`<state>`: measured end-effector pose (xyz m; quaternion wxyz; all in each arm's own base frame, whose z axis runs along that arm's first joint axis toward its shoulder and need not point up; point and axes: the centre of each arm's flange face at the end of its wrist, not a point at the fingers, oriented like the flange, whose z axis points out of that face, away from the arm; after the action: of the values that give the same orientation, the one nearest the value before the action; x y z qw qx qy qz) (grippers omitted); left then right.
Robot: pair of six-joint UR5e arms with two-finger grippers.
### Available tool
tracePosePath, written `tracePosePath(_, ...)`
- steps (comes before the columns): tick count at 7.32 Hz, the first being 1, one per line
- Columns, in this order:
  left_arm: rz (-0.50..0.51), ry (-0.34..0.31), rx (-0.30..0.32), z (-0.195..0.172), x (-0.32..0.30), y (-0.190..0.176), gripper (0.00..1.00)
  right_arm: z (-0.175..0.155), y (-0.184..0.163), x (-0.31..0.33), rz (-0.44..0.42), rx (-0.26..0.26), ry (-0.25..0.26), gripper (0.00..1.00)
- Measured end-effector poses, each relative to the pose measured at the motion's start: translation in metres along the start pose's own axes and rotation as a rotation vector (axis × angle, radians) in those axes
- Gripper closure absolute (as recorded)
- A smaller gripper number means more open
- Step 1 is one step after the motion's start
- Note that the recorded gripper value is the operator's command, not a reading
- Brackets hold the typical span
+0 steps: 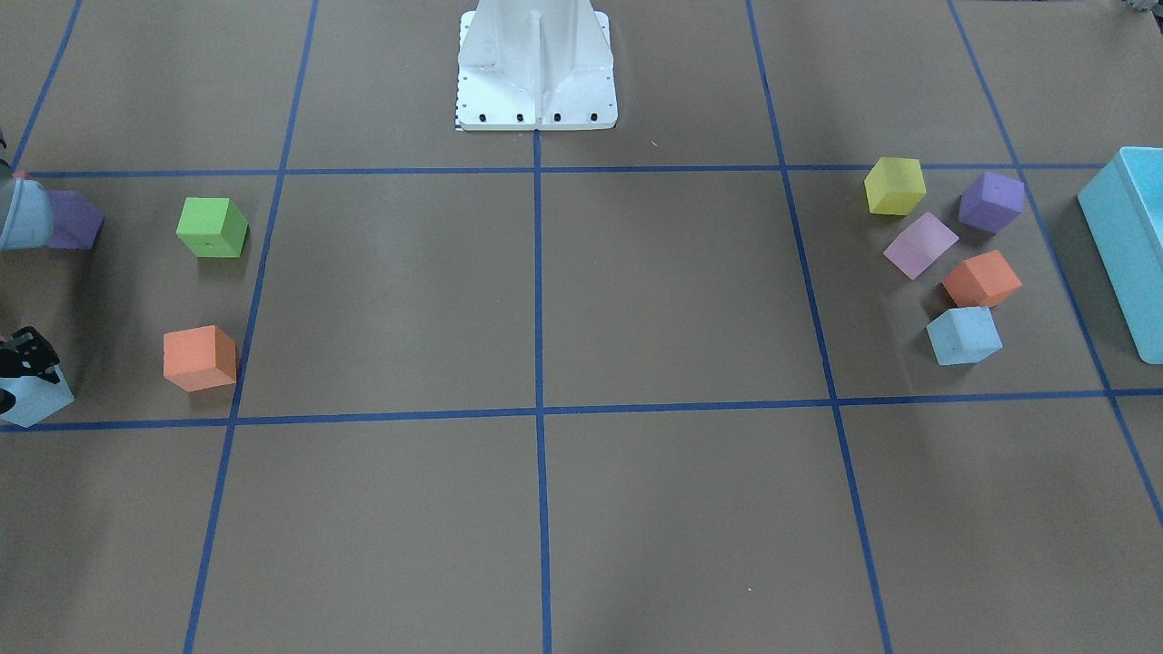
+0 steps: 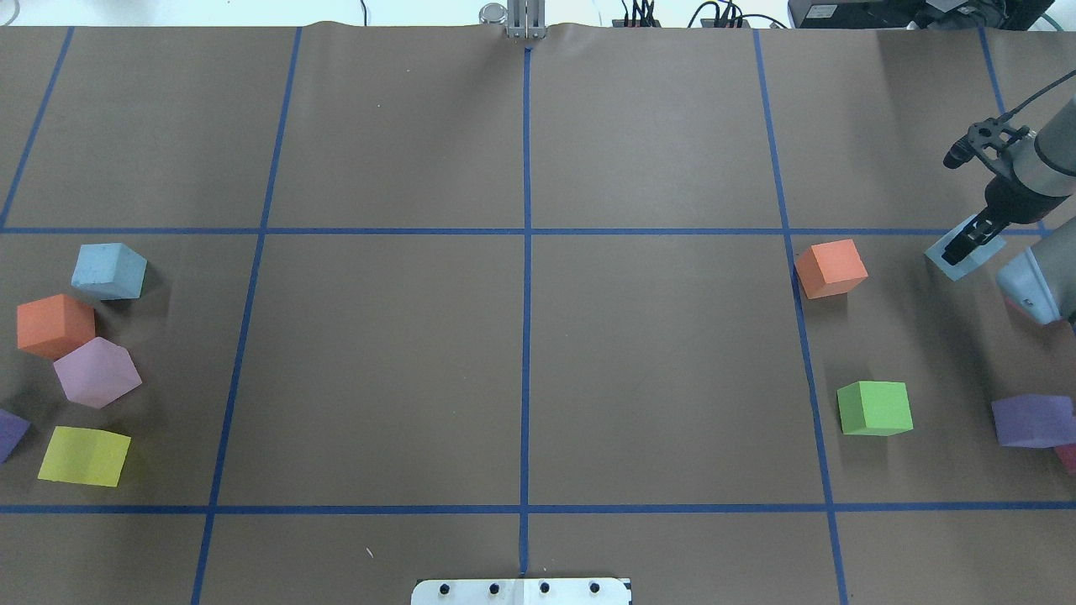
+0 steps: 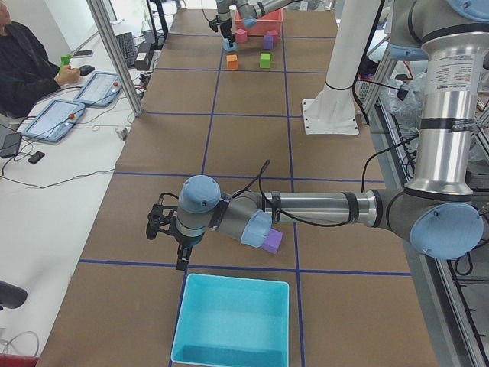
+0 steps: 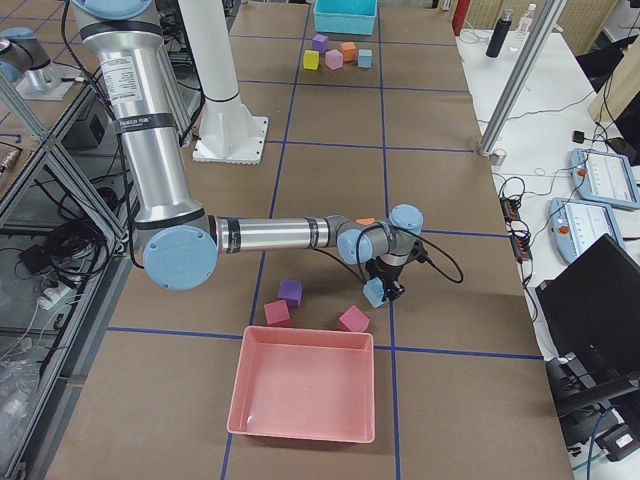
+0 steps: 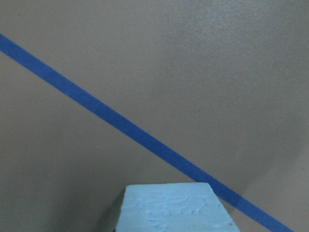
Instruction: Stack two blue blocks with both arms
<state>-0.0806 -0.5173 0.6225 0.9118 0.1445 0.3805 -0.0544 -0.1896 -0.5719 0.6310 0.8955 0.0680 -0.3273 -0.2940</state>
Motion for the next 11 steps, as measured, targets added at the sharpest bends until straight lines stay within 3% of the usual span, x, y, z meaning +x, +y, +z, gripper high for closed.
tracePosePath(3, 0.000, -0.001, -0.001, 0.001, -0.001, -0.001, 0.03, -0.029, -0.018, -0.014, -0.008, 0.051, -0.087, 0.46)
tracePosePath(5, -0.004, -0.001, -0.001, 0.002, 0.000, -0.002, 0.03, -0.100, -0.070, -0.038, 0.038, 0.069, -0.128, 0.46)
tracePosePath(7, -0.012, 0.004, 0.010, -0.003, 0.011, -0.017, 0.03, -0.167, -0.130, -0.117, 0.134, 0.058, -0.153, 0.46)
tracePosePath(9, -0.004, 0.031, 0.030, -0.008, 0.041, -0.042, 0.03, -0.177, -0.159, -0.218, 0.209, 0.047, -0.171, 0.46)
tracePosePath(11, 0.054, 0.076, 0.001, 0.009, 0.080, -0.049, 0.03, -0.161, -0.175, -0.316, 0.258, 0.039, -0.139, 0.46)
